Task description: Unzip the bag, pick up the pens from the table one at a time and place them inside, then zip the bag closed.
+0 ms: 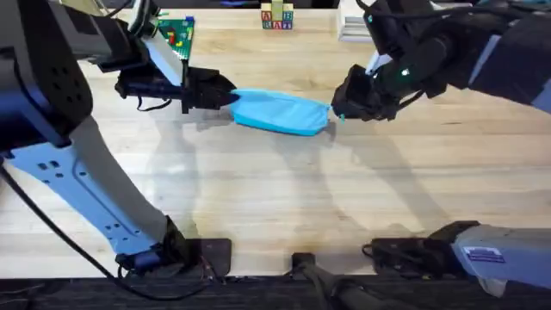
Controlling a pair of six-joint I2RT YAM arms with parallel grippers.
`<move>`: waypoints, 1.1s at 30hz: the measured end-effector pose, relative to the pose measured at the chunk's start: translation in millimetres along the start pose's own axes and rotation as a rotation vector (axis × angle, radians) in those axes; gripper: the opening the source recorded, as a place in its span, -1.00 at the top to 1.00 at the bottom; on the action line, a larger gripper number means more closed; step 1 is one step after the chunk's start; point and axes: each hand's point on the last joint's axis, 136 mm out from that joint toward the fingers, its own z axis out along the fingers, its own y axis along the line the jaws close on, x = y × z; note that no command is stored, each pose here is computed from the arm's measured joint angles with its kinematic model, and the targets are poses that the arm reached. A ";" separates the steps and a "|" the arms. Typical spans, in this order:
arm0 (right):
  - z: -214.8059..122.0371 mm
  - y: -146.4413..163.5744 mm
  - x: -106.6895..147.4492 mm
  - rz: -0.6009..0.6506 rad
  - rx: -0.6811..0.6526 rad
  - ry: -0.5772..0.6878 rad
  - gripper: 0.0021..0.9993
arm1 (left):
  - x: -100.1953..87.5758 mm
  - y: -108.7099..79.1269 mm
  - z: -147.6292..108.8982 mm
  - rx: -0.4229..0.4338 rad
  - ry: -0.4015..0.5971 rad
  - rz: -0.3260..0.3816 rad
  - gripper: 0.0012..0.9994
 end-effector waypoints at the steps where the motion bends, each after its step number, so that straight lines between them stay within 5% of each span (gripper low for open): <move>1: 1.5 -0.5 -1.4 -0.005 -0.008 -0.003 0.94 | 0.0 0.0 0.0 0.000 0.000 0.000 0.92; 13: 21.7 -33.8 -8.1 0.026 -0.125 0.068 0.94 | -0.9 -1.3 1.7 0.006 -0.002 -0.003 0.92; 19: 33.2 -83.5 -1.6 0.059 0.000 0.085 0.94 | 1.0 -0.9 0.8 0.005 0.008 -0.002 0.92; 33: 5.5 -81.9 -5.2 0.010 -0.019 0.006 0.94 | 1.3 -0.9 0.7 0.004 0.009 -0.002 0.92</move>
